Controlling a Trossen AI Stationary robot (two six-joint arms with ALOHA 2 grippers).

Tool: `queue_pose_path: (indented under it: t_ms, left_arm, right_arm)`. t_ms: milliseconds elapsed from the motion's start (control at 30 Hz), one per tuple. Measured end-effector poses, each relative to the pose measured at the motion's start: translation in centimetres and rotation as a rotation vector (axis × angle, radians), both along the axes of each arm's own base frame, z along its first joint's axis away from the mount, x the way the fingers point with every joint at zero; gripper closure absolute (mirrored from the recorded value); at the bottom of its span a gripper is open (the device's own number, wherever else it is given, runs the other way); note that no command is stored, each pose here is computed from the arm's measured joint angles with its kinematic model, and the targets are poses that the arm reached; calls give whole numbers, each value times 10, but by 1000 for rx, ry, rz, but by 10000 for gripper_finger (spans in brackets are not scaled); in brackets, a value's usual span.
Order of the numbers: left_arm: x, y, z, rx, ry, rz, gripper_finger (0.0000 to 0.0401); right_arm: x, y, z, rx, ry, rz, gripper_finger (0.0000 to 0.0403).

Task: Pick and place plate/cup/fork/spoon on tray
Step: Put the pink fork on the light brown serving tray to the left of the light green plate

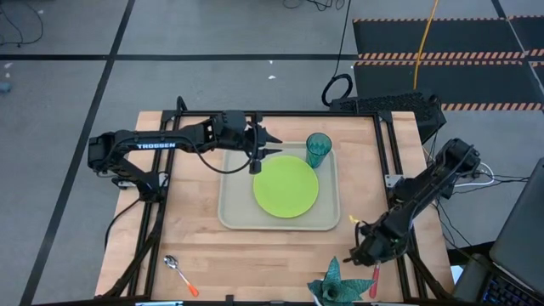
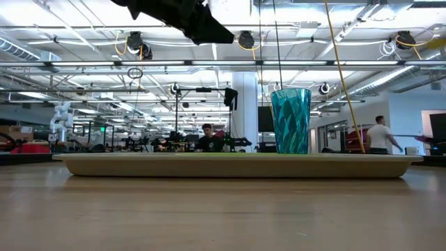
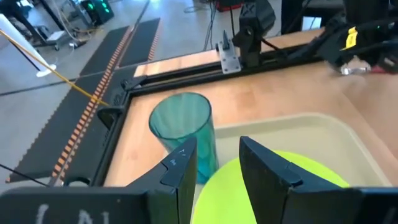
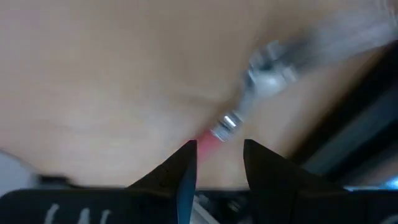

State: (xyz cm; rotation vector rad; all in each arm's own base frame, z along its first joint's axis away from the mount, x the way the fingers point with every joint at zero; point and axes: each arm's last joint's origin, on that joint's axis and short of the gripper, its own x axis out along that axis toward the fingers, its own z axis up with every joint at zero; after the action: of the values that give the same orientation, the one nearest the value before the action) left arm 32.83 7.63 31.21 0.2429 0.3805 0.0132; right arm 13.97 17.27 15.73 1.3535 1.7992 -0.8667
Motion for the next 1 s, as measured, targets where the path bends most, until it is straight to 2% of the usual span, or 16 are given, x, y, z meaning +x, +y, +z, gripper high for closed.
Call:
queue_pose_path:
  t_ms: [167, 400, 667, 1000]
  left_arm:
    - [-2, -1, -4, -22, 40, -15, 277]
    - [-4, -2, -8, -47, 90, -20, 277]
    - [-3, -8, -10, -59, 111, -33, 277]
    - [-3, -14, -12, -63, 137, -49, 277]
  right_arm:
    - [-9, 10, -2, 18, 32, 46, 280]
    - [-15, 15, -9, -20, 46, 81, 280]
    - [-15, 15, -10, -62, 10, 62, 280]
    - [-11, 16, -9, -43, -13, 41, 280]
